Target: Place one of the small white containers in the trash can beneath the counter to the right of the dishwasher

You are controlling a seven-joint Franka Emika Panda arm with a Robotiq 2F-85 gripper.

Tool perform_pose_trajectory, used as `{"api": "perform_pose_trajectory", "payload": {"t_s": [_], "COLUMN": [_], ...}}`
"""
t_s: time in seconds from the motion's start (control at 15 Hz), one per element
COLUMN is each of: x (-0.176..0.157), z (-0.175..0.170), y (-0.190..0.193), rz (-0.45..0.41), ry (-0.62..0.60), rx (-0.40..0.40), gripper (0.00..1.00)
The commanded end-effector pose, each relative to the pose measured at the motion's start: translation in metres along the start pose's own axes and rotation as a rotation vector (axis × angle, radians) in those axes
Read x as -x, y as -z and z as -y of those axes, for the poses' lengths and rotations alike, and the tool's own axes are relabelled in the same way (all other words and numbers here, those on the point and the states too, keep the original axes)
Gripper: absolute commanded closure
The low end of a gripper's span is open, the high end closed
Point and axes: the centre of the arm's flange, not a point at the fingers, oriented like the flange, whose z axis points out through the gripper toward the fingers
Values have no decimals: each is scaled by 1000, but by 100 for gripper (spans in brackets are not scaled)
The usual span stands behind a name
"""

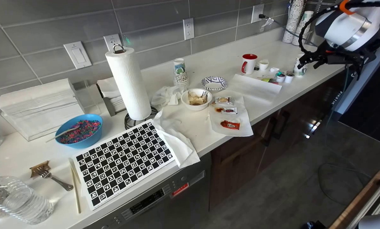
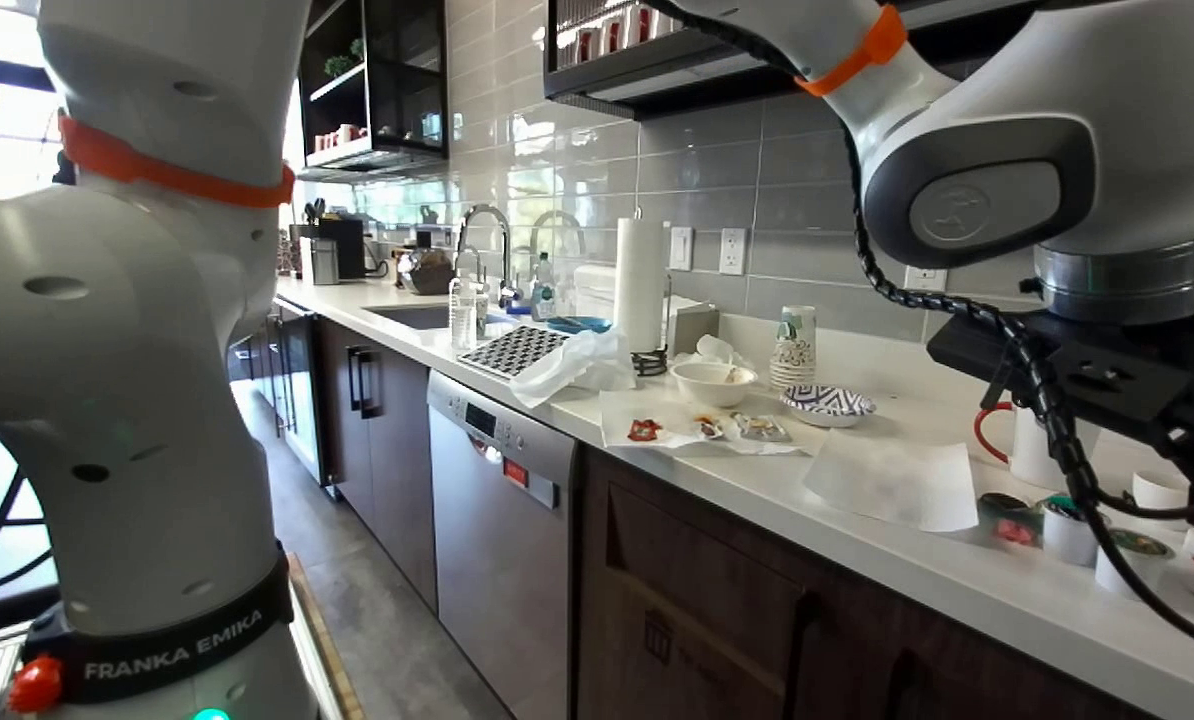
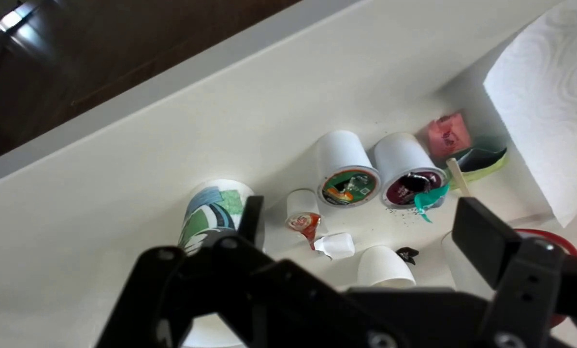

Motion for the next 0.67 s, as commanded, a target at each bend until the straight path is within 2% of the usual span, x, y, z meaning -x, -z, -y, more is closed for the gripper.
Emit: {"api": "perform_pose_trajectory", "payload": {"t_s": [0.0,0.6], "x": [-11,-24], "z": [-12,-16], "y": [-28,-59], "rz": [-13,24], "ry": [-3,-33], "rx": [-64,-128], "gripper": [0,0]}}
